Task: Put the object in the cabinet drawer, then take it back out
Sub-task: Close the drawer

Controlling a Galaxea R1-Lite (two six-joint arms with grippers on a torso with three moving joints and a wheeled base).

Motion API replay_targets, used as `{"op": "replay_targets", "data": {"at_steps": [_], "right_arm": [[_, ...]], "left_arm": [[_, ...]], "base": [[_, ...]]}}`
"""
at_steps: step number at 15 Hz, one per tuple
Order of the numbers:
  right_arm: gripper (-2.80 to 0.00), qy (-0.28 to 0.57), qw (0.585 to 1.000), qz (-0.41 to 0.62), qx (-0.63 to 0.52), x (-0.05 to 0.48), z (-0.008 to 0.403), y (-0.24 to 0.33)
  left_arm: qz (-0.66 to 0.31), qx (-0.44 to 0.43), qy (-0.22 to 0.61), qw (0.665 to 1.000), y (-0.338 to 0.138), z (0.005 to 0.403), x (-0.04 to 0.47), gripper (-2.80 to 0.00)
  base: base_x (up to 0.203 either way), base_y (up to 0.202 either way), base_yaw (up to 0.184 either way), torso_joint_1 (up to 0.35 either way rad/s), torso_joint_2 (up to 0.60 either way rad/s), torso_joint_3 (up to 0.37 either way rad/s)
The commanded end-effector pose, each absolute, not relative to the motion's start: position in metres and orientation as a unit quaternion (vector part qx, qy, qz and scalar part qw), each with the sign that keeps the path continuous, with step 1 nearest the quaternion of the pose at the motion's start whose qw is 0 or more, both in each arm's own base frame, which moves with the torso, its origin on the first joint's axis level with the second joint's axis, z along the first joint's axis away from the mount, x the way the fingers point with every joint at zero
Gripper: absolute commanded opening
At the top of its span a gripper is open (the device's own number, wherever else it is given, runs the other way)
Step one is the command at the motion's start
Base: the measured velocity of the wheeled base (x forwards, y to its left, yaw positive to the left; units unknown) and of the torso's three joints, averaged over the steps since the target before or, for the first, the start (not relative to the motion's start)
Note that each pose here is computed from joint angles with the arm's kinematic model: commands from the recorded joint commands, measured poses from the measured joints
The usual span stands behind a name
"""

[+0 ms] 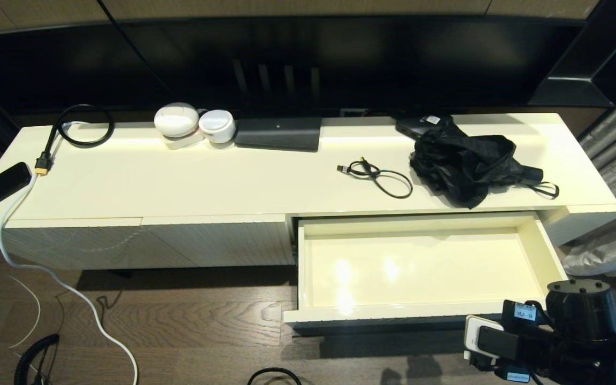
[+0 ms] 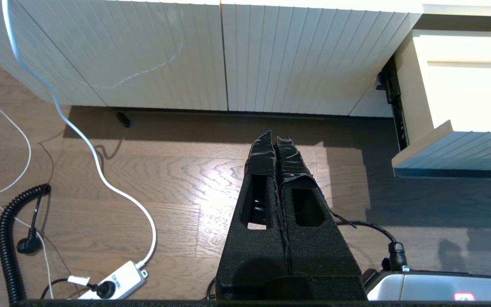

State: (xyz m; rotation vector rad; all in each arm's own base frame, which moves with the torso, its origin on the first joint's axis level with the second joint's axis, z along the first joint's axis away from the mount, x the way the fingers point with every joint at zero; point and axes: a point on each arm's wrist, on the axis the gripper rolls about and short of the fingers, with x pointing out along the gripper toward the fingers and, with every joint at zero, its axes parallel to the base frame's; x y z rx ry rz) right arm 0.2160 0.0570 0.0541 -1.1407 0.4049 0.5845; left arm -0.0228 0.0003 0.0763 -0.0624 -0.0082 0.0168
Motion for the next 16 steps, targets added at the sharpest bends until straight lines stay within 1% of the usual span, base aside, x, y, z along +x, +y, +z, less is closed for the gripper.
{"op": "replay_targets", "data": {"at_steps": [1, 8, 16], "right_arm": [[-2.8, 0.187, 0.781, 0.274, -0.529, 0.221, 0.048, 0.06], [-2.8, 0.157, 0.791, 0.259, -0.531, 0.225, 0.052, 0.062], [-2.8, 0.149, 0.798, 0.228, -0.538, 0.233, 0.054, 0.064]], "left_arm": [[0.009, -0.031, -0.004, 0.999, 0.0, 0.076, -0.023, -2.8], [0.009, -0.031, -0.004, 0.999, 0.0, 0.076, -0.023, -2.8], [0.008, -0.031, -0.004, 0.999, 0.0, 0.076, -0.023, -2.8]], "base": [[0.0, 0.0, 0.0, 0.0, 0.0, 0.0], [0.0, 0.0, 0.0, 0.0, 0.0, 0.0], [0.0, 0.0, 0.0, 0.0, 0.0, 0.0]]}}
